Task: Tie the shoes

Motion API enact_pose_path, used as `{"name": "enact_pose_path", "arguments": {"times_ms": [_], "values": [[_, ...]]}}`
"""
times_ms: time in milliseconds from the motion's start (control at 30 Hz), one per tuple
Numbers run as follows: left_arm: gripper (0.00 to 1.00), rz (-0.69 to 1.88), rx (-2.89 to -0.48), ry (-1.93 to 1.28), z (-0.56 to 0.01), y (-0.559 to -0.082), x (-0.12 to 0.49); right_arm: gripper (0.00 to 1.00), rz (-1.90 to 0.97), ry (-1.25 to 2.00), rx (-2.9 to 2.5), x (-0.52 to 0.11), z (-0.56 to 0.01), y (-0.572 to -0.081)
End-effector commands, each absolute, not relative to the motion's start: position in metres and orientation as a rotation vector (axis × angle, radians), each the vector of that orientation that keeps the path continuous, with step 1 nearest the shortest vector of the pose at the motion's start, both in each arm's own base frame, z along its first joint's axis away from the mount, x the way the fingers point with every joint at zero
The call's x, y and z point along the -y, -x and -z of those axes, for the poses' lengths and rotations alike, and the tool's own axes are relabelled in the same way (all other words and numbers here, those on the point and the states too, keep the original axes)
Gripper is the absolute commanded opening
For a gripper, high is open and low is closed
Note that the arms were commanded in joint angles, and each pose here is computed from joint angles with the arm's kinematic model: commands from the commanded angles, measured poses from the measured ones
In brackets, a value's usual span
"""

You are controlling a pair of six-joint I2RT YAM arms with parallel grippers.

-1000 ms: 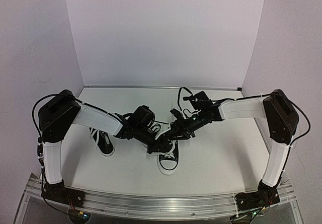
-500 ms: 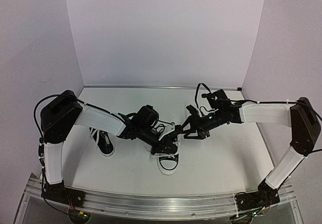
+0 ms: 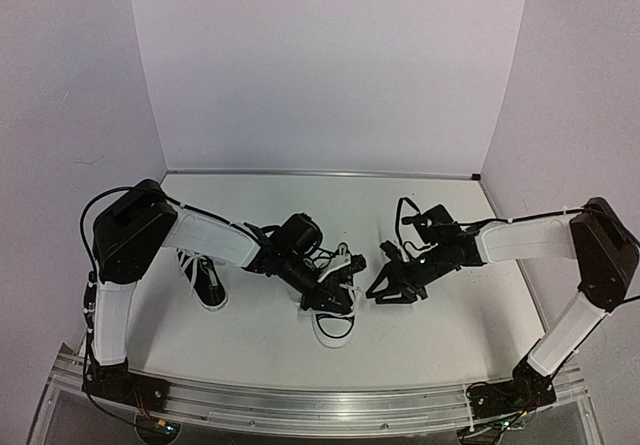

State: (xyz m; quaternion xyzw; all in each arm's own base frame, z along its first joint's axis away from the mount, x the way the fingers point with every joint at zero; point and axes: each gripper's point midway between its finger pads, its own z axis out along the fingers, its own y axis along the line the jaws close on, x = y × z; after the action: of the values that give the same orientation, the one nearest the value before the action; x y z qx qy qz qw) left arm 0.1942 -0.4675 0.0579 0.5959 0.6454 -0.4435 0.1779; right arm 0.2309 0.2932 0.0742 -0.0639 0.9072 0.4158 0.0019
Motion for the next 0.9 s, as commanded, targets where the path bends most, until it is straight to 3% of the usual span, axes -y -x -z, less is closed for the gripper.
{"name": "enact_pose_path", "arguments": {"times_ms": [0, 433, 867], "values": [[0.00, 1.256, -1.855, -1.673, -0.058, -0.198, 0.470, 0.26, -1.168, 0.122, -2.887, -0.286, -0.046, -0.242], [0.00, 1.240, -1.853, -1.670, -0.057, -0.199, 0.469, 0.28, -1.385, 0.203, -2.718, -0.327, -0.063, -0.277], [0.00, 1.219, -1.843, -1.676, -0.057, -0.200, 0.468, 0.29, -1.554, 0.342, -2.692, -0.349, -0.079, -0.265]]}}
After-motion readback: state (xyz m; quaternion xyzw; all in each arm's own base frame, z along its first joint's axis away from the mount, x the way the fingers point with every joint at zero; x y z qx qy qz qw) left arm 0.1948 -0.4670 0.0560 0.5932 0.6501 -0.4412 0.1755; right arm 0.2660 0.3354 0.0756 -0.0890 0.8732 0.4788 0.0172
